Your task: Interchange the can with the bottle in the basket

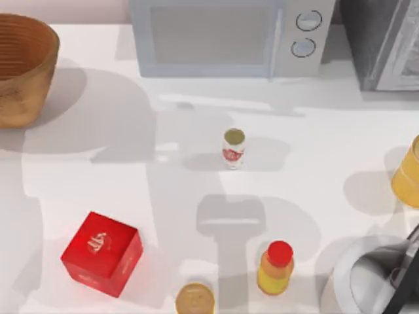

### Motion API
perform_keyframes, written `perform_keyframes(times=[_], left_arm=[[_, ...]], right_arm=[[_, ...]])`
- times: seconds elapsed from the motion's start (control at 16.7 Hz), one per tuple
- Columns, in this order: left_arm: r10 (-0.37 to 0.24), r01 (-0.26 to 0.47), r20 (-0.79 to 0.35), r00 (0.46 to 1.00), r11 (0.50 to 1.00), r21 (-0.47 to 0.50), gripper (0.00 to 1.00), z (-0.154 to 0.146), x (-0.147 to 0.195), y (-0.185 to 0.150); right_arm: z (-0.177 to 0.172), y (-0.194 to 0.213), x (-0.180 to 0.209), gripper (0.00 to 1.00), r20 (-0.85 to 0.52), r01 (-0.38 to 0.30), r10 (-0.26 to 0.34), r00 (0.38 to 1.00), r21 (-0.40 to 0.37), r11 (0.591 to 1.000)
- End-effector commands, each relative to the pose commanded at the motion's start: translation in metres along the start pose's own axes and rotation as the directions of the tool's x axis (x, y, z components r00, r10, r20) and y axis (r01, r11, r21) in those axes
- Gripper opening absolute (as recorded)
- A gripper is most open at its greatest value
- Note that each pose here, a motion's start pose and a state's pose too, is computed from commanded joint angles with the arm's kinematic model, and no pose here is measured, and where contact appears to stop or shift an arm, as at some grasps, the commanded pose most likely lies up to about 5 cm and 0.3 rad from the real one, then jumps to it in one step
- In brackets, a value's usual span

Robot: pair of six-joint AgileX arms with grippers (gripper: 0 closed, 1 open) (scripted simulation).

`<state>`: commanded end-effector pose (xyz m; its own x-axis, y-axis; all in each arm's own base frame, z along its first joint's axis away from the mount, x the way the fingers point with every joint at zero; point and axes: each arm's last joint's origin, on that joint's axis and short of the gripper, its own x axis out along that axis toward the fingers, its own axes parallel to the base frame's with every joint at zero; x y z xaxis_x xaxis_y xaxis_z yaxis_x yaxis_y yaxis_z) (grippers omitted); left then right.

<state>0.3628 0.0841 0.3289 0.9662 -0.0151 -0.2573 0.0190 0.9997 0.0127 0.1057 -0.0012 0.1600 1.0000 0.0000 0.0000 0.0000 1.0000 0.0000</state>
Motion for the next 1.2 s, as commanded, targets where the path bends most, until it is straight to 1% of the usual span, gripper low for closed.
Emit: perform_keyframes(times=[0.36, 1.2], left_arm=[[0.006, -0.006, 0.003, 1.0, 1.0, 0.002, 0.0, -0.001, 0.002, 0.002], [0.001, -0.001, 0.0, 1.0, 1.0, -0.001, 0.0, -0.032, 0.052, 0.0]], right_arm=[[0.0, 0.0, 0.0, 1.0, 0.0, 0.0, 0.0, 1.0, 0.0, 1.0], [0.0, 0.0, 0.0, 1.0, 0.0, 0.0, 0.0, 1.0, 0.0, 1.0]])
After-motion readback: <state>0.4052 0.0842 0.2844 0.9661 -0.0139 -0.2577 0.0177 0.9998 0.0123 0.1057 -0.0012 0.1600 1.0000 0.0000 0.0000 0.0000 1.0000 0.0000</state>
